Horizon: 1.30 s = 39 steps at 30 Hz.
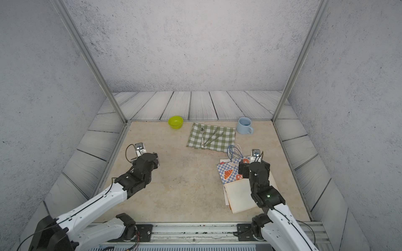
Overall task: Put away the paper bag
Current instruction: Reset both arms
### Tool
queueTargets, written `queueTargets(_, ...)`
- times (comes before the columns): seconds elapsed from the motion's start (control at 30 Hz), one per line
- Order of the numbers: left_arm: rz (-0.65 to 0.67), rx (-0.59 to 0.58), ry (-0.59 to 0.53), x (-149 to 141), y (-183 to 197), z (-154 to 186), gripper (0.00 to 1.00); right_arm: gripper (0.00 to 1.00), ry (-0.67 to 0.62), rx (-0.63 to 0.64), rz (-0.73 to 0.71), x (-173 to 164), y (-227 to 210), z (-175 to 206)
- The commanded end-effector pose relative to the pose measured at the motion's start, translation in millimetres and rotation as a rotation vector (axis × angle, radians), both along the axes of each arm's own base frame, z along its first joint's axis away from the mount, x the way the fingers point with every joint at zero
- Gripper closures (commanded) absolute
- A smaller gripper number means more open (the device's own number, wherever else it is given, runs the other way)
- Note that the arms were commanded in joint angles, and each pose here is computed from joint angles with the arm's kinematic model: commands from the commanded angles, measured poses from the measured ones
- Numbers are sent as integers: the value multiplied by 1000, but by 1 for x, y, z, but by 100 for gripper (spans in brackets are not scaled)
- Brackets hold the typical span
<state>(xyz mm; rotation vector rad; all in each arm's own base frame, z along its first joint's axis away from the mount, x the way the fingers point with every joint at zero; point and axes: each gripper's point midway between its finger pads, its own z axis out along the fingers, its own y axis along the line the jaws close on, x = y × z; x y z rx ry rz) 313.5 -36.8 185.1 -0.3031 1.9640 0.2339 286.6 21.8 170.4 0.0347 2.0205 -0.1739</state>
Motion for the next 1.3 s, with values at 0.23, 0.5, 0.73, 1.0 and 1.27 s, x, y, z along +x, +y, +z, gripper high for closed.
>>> queueTargets(0.23,52,79,59,24,81,-45,1,1,-100,28,-11,79,-30,-34)
queueTargets(0.5,-55,151,37,56,70,-60,1,1,-94,82,23,108,-36,-78)
queueTargets(0.73,-232,167,52,83,43,-65,0,1,-50,98,45,111,-33,-82)
queueTargets(1.0,-250,133,-89,80,39,-81,1,1,-33,101,33,114,-36,-83)
queueTargets(1.27,-155,69,-16,91,62,-86,1,1,-31,101,30,114,-36,-83)
